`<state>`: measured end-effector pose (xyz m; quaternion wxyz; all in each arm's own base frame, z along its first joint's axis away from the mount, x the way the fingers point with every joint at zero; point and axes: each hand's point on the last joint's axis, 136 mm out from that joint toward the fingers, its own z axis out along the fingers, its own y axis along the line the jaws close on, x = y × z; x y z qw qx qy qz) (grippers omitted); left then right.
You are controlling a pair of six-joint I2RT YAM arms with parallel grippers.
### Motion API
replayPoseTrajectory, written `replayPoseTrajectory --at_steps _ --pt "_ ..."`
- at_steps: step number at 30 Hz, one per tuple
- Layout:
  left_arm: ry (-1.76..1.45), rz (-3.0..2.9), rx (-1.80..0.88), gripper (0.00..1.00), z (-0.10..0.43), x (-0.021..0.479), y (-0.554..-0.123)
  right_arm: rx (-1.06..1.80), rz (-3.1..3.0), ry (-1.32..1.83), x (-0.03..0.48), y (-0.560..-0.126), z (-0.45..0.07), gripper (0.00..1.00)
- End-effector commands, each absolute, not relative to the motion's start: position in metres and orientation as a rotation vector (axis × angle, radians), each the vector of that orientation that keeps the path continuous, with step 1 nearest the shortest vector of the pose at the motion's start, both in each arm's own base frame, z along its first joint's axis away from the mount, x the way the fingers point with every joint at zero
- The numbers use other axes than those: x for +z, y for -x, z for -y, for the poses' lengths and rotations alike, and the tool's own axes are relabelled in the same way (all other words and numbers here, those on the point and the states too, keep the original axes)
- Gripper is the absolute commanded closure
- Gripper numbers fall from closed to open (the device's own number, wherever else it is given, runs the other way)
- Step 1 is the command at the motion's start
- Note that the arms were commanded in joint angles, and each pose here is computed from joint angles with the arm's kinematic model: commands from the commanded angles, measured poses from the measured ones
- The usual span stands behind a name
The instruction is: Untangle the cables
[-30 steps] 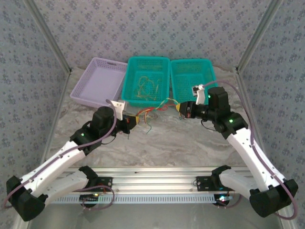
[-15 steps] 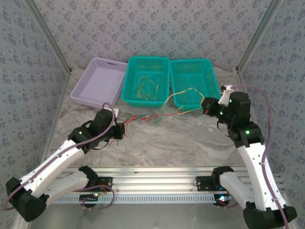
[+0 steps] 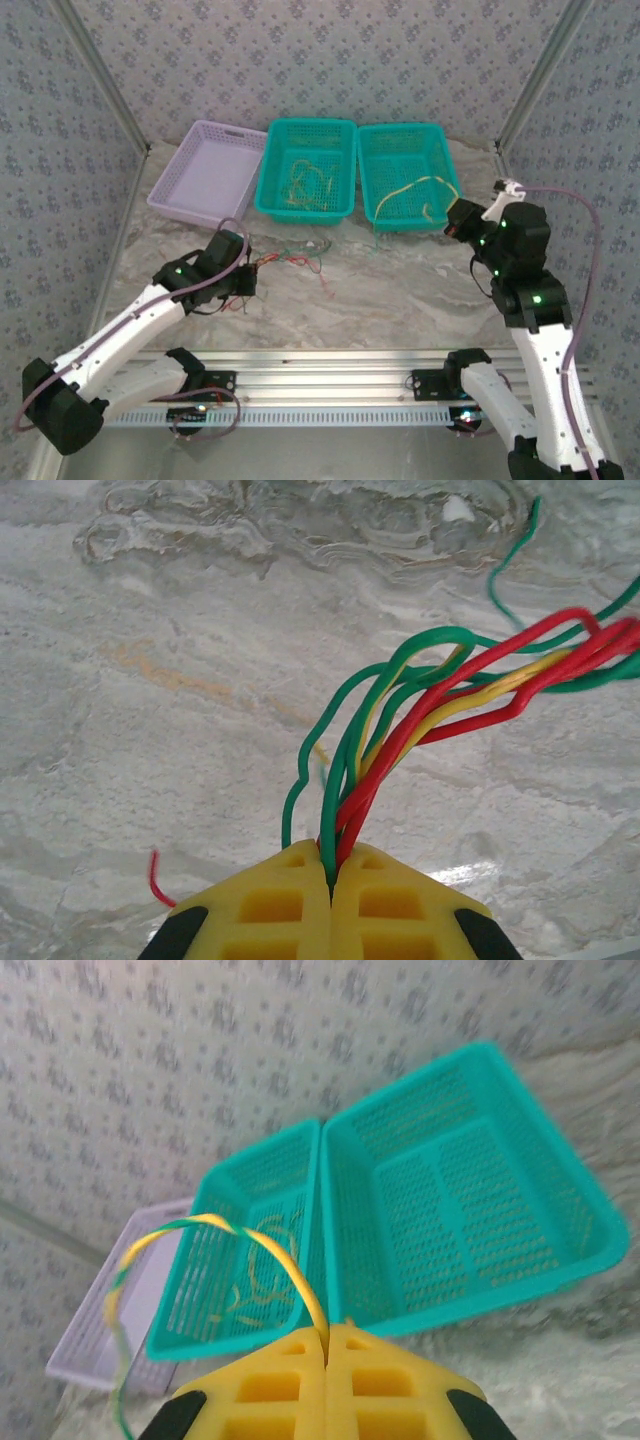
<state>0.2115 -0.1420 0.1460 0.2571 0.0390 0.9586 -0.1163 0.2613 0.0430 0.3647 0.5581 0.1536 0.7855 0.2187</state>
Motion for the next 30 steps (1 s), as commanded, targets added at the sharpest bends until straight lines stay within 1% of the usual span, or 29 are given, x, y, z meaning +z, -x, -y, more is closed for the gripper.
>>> replayPoseTrajectory --at_steps 1,4,8,10,15,19,24,26,30 --pt "-0.089 -2.612 -0.275 1.00 0.135 0.145 -0.210 0.420 -1.790 -0.439 0.380 -0.251 -0.020 1.00" --pt "-0.094 -2.592 -0.298 1.00 0.138 0.149 -0.211 0.566 -1.803 -0.362 0.386 -0.264 -0.046 1.00" --pt "-0.111 -2.566 -0.340 1.00 0.141 0.157 -0.210 0.747 -1.871 -0.279 0.384 -0.292 -0.082 1.00" --pt "-0.122 -2.547 -0.364 1.00 0.143 0.162 -0.210 0.788 -1.882 -0.239 0.389 -0.306 -0.096 1.00" --pt "-0.179 -2.497 -0.460 1.00 0.156 0.175 -0.208 0.775 -1.947 -0.109 0.386 -0.340 -0.141 1.00" --pt "-0.214 -2.502 -0.458 1.00 0.159 0.180 -0.206 0.717 -2.002 -0.020 0.376 -0.374 -0.177 1.00" --pt "-0.262 -2.446 -0.517 1.00 0.162 0.202 -0.201 0.709 -2.121 0.017 0.340 -0.430 -0.213 1.00" --pt "-0.285 -2.413 -0.484 1.00 0.155 0.212 -0.200 0.703 -2.165 0.032 0.326 -0.450 -0.226 1.00" --pt "-0.322 -2.387 -0.418 1.00 0.142 0.217 -0.195 0.689 -2.250 0.039 0.296 -0.487 -0.252 1.00"
